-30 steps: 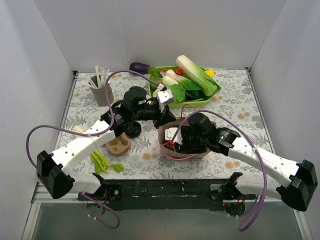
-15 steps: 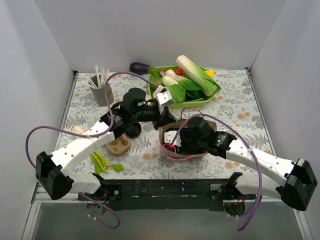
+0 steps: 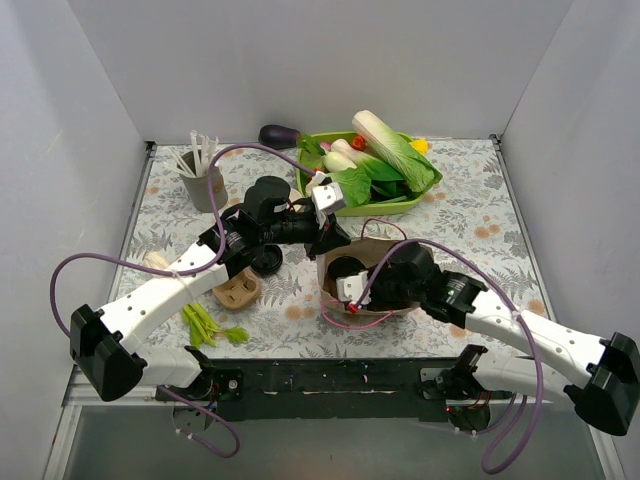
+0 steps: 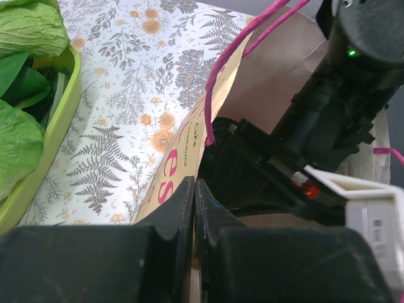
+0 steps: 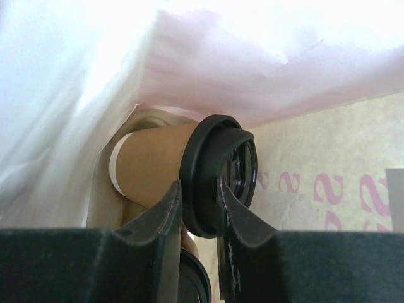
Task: Pack the takeout coffee
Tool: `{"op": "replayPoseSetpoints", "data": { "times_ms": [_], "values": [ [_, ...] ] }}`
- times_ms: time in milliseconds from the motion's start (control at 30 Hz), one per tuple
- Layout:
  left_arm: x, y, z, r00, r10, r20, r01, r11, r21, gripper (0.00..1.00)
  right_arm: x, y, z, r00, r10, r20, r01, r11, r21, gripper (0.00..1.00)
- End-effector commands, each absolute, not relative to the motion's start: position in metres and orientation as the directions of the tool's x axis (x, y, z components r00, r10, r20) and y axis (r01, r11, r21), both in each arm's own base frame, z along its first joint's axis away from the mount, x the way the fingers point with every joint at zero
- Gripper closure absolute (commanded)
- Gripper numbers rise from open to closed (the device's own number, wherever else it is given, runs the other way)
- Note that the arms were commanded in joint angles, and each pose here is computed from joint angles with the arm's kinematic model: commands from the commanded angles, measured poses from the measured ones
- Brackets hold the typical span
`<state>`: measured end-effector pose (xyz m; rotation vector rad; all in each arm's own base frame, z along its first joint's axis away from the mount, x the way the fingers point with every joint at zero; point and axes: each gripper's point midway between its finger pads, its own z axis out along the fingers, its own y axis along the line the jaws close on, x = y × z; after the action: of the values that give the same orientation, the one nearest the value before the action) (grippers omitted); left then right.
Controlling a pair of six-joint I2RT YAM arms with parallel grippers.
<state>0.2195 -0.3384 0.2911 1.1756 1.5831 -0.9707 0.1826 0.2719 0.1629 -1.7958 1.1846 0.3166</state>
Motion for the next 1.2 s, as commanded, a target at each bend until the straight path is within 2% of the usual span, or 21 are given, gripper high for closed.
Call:
{"op": "replayPoseSetpoints", "data": {
  "times_ms": [0,367,467,533,733,1033,1167],
  "values": [
    [0.218,-0.334,0.301,-0.110,0.243,-0.964,0.967,0.249,-0.047,1.00,0.174,0.273,0.180,0.653,-0.489,-0.578,-0.718,-0.156,-0.678,0.85],
    [0.229,-0.336,0.301,-0.130,0.242,-0.961,0.955,0.292,-0.055,1.00,0.167,0.269,0.146,0.760,-0.442,-0.478,-0.619,-0.264,-0.740,0.86],
    [0.232,-0.336,0.302,-0.130,0.242,-0.962,0.952,0.302,-0.053,1.00,0.165,0.267,0.141,0.772,-0.439,-0.459,-0.606,-0.293,-0.739,0.76],
    [0.234,-0.336,0.302,-0.125,0.243,-0.962,0.950,0.310,-0.046,1.00,0.164,0.264,0.140,0.766,-0.448,-0.460,-0.615,-0.307,-0.726,0.63],
    [0.237,-0.335,0.301,-0.114,0.250,-0.961,0.948,0.317,-0.030,1.00,0.148,0.254,0.148,0.746,-0.450,-0.490,-0.657,-0.382,-0.650,0.52],
    [0.236,-0.334,0.296,-0.123,0.260,-0.958,0.949,0.313,-0.037,1.00,0.130,0.239,0.173,0.731,-0.449,-0.514,-0.681,-0.426,-0.595,0.51],
    [0.233,-0.336,0.294,-0.125,0.263,-0.957,0.955,0.295,-0.044,1.00,0.134,0.237,0.192,0.736,-0.449,-0.507,-0.673,-0.401,-0.622,0.50]
  ]
}}
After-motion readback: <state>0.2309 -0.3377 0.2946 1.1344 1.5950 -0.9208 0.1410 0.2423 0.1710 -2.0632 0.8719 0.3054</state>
